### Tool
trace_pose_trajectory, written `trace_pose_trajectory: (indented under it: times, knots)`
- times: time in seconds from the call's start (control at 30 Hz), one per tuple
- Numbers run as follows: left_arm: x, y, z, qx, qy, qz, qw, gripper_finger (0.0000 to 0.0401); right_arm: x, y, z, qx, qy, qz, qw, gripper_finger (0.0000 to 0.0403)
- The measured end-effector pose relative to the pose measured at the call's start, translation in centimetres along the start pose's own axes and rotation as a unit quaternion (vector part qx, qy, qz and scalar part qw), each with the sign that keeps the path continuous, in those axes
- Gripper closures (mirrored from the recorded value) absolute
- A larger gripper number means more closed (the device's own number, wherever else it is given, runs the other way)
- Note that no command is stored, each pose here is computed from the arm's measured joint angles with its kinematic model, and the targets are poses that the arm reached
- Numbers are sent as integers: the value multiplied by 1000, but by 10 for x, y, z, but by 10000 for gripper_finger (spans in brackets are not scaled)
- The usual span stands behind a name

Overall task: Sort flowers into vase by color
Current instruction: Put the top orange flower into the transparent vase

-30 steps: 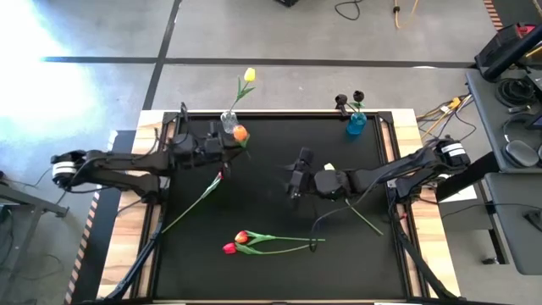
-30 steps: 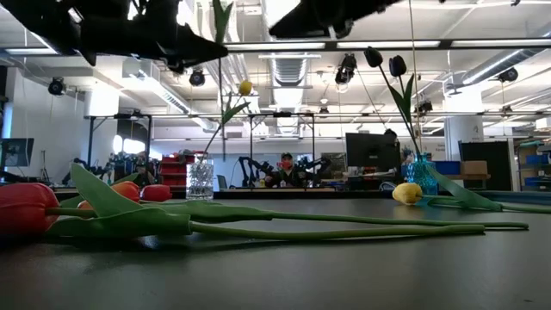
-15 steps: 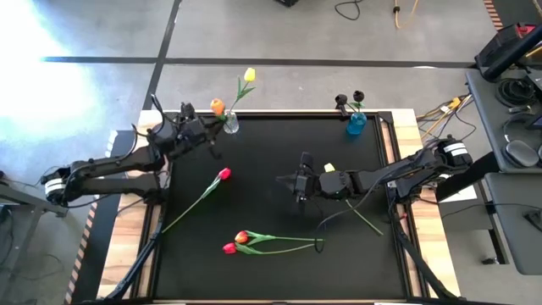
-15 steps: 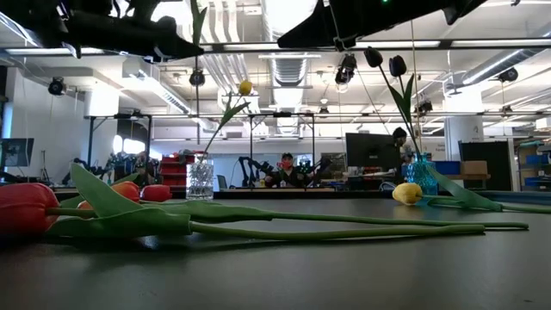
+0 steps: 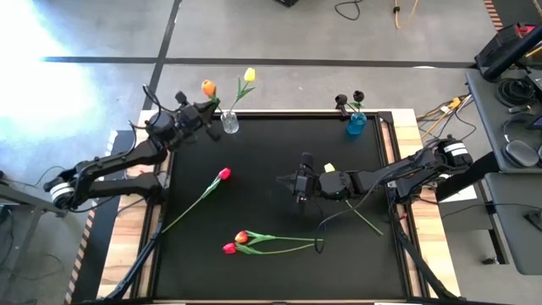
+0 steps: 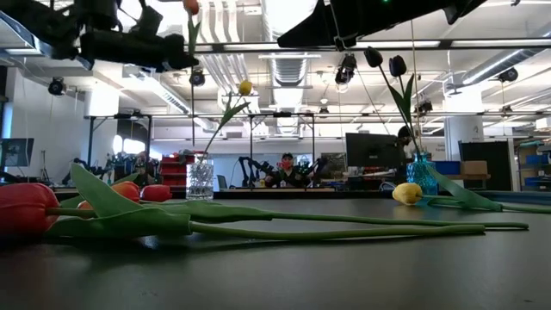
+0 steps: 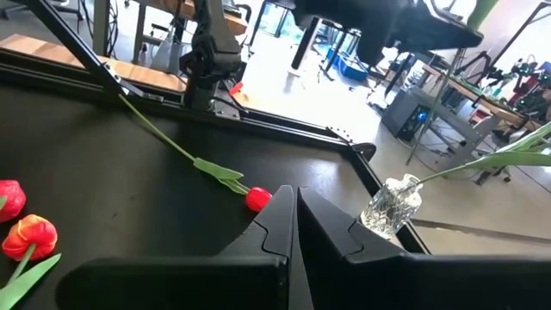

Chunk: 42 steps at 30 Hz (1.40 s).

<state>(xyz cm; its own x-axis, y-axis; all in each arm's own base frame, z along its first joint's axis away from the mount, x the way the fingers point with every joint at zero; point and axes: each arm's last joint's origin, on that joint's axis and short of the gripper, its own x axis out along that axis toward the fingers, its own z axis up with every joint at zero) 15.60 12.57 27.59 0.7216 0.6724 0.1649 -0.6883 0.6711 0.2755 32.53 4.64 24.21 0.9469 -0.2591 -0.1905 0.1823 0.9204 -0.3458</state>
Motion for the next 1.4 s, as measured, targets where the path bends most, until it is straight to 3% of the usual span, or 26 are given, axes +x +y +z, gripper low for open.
trace_pose_trajectory:
  times: [0.67,1.27,1.4]
  knots:
    - [25,7,-27,-3,5,3,1000,400,0,0,0,1,-1,0,1000,390]
    - [42,11,-68,1,74,13,997,399,0,0,0,4,-1,0,1000,390]
    - [45,12,-72,-8,83,47,995,385,0,0,0,4,-1,0,1000,390]
